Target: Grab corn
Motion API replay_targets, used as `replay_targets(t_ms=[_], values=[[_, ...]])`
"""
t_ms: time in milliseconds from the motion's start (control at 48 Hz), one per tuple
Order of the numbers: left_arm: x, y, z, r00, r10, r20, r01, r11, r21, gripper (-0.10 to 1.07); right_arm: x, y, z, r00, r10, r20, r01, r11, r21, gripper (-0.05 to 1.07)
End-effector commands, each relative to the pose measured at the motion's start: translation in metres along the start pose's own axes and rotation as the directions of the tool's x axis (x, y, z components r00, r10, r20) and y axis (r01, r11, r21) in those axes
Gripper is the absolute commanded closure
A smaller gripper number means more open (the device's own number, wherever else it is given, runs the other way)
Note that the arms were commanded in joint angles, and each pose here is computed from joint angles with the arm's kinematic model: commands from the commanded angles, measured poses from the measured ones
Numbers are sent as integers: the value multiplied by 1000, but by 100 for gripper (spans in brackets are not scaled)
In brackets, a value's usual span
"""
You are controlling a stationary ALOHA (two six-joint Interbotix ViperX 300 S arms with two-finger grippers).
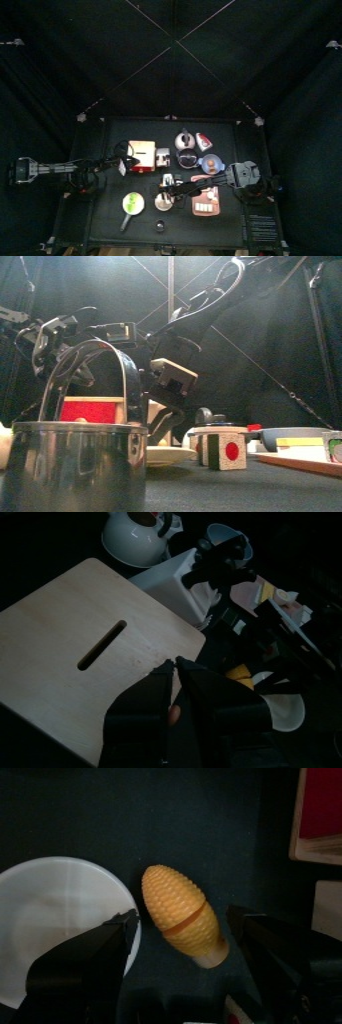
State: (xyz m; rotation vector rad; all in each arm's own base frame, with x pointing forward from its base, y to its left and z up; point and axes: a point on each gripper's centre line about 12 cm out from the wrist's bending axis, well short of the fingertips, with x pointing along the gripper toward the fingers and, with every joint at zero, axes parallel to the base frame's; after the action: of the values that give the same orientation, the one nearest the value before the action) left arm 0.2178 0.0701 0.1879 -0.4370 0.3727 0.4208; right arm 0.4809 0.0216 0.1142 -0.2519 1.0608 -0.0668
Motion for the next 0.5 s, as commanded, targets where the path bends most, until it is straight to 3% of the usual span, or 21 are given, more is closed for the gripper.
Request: replay_targets(t_ms=[0, 479], values=[[0, -2, 6, 1000, -4, 19, 4, 1000, 0, 39, -10, -8, 9, 999, -4, 39, 3, 1000, 20, 2], [0, -1, 6, 1000, -2, 20, 2, 1000, -1, 39, -9, -8, 6, 1000, -1, 28, 0, 1000, 25, 3]])
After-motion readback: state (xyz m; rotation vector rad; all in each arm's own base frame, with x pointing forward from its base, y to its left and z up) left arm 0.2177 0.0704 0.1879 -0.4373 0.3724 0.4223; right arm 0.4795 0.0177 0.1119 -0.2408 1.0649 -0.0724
